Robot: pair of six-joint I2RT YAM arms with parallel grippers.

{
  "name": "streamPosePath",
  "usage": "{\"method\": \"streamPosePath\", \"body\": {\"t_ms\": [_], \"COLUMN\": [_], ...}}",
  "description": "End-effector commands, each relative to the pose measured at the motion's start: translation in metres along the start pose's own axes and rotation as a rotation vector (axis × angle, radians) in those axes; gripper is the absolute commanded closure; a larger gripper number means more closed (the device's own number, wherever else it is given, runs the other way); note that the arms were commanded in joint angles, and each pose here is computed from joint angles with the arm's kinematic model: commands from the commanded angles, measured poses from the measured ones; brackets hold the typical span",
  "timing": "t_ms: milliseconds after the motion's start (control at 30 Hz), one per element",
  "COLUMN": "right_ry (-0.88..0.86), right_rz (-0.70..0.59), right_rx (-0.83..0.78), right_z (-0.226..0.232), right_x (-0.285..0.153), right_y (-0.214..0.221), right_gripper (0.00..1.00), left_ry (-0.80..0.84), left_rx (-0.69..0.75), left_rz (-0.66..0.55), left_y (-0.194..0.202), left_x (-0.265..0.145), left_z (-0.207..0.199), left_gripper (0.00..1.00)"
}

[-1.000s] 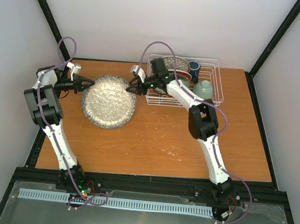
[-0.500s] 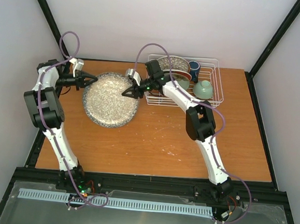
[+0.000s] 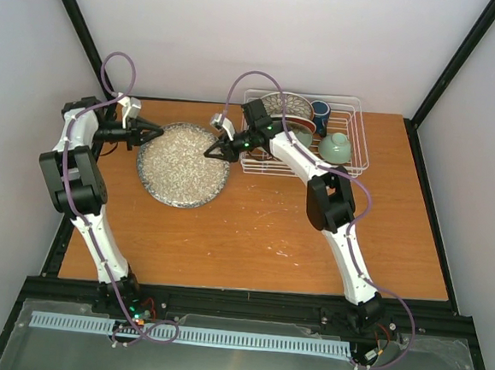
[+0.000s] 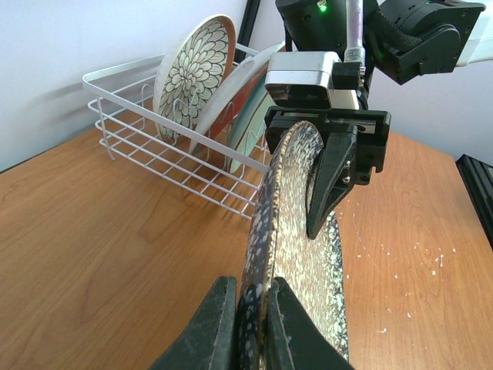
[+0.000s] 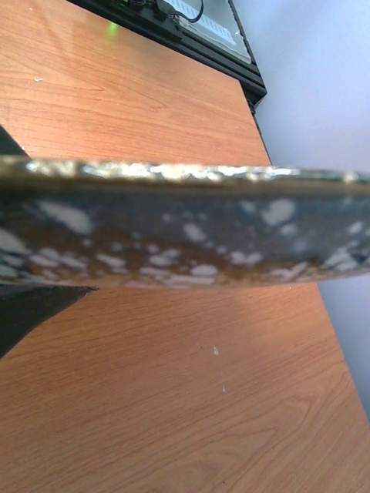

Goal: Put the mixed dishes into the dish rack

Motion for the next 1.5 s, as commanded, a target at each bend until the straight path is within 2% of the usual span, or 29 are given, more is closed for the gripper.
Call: {"method": "streamPosePath", "body": {"t_ms": [0,133,400,567,900,1133,1467], "right_ry": [-0.190,-0.193,-0.127,-0.071,0.046,0.152,0.273], "right_rz": [-0.066,-0.092,-0.091,-0.098,-0.166,-0.296,-0.359], "right_rx": [-0.268,-0.262,-0.287,-0.291,-0.326,-0.385,-0.591], "right_z": [0.054,0.056,0.056,0.049,0.046,0.055,0.105], "right_x": [0.027,0.024,0.003,-0.015,-0.060,-0.113,-0.166], "right_y": [-0.025,-0.034,-0.043,-0.046,-0.070,-0.109,-0.160], "right_gripper": [0.97,0.97,0.97,0.97,0.97,0.97,0.97], "left_ry": [0.147,0.145,0.125,0.101,-0.001,-0.010,-0.010], "left_rx": [-0.137,-0.149,-0.136,-0.123,-0.101,-0.155,-0.184], "left_rz": [-0.328,-0.318,-0.292,-0.295,-0.363,-0.364,-0.380], "left_y": [-0.056,-0.054,-0.054,-0.060,-0.067,-0.049,-0.038], "left_x": [-0.015,-0.015,-0.016,-0.027,-0.080,-0.081,-0.080], "left_z": [-0.024,-0.020,-0.018,-0.018,-0.011,0.006,0.018], "left_gripper": [0.99,0.97,0.71,0.66,0.67,0.71,0.71]}}
Point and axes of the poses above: each gripper's point midway between its finger pads, its own x axis out along the fingers, its own z axis along the line the jaws close on, y = z × x, the point moved 4 cm from there along -x, back along the fingers, and after that the axes turned 5 degrees about -x, right-handed, at the moved point
